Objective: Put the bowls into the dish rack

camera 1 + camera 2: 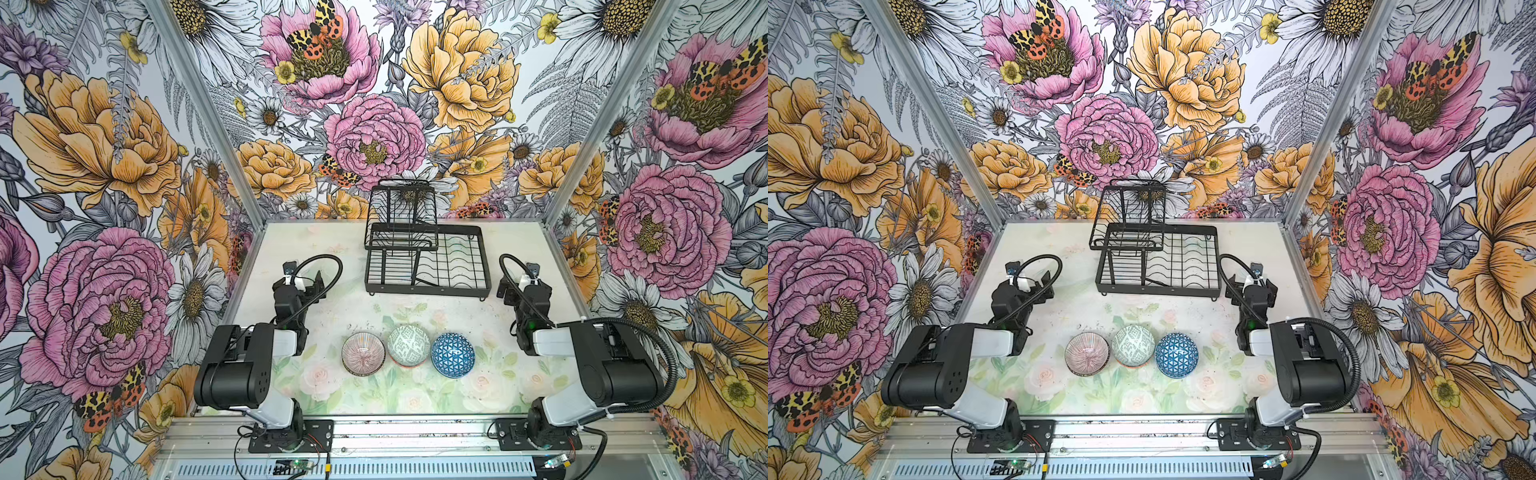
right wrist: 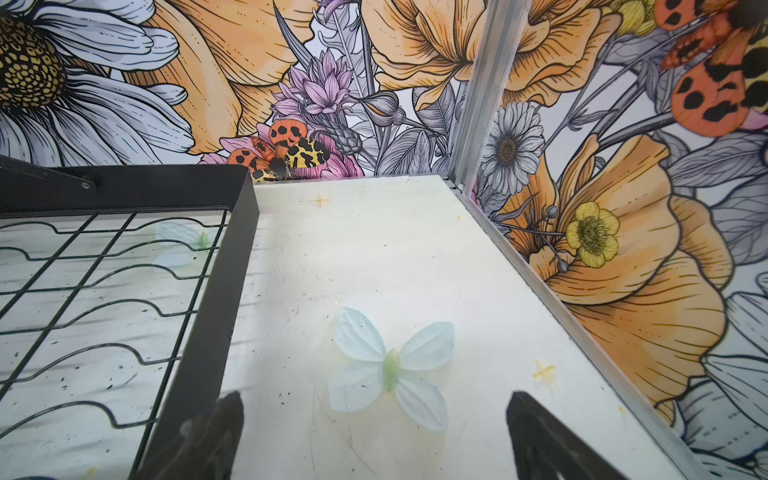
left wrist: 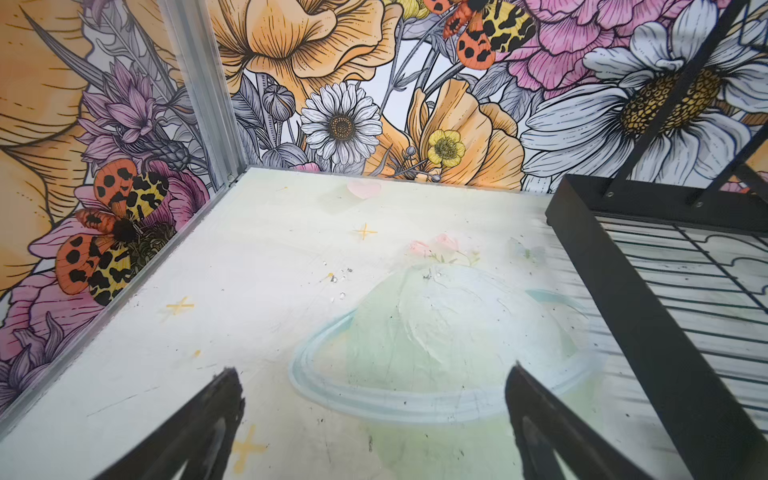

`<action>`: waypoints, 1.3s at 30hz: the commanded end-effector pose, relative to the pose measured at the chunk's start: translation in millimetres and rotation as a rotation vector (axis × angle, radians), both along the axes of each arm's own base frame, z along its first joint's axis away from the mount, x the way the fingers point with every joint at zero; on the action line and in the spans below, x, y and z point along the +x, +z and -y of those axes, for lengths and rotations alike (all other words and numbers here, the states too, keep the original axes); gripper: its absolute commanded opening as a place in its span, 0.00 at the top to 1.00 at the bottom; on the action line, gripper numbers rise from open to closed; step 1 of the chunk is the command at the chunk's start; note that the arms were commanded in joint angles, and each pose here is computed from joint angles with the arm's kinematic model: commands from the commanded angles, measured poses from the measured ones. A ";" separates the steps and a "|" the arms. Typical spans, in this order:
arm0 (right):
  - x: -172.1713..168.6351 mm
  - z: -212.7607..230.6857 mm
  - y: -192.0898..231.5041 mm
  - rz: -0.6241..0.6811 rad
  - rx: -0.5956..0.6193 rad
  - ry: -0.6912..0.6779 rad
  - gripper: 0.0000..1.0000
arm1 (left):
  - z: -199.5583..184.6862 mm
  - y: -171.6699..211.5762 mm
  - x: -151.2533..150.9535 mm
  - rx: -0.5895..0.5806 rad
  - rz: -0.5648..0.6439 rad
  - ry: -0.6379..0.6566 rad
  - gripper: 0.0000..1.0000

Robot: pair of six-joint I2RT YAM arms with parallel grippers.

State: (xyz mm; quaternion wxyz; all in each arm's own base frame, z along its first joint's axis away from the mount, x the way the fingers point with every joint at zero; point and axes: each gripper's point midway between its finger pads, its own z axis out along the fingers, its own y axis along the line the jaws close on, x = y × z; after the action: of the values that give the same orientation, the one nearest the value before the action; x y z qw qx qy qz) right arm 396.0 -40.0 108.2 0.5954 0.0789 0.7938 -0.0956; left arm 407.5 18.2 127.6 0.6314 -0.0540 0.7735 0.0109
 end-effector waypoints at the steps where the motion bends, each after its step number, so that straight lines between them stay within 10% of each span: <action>1: 0.6 -1.2 6.5 0.026 0.012 0.006 0.00 | 0.0 1.2 -1.7 0.016 0.011 0.006 0.01; 39: 0.9 -2.2 6.2 0.024 0.012 0.009 0.01 | -2.4 1.6 -0.7 0.006 0.011 0.006 0.01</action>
State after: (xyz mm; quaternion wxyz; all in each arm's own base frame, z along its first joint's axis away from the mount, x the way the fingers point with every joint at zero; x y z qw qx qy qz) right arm 396.0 -40.1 108.1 0.5951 0.0789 0.7941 -0.0956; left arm 407.5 19.8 127.6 0.6314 -0.0540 0.7735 0.0091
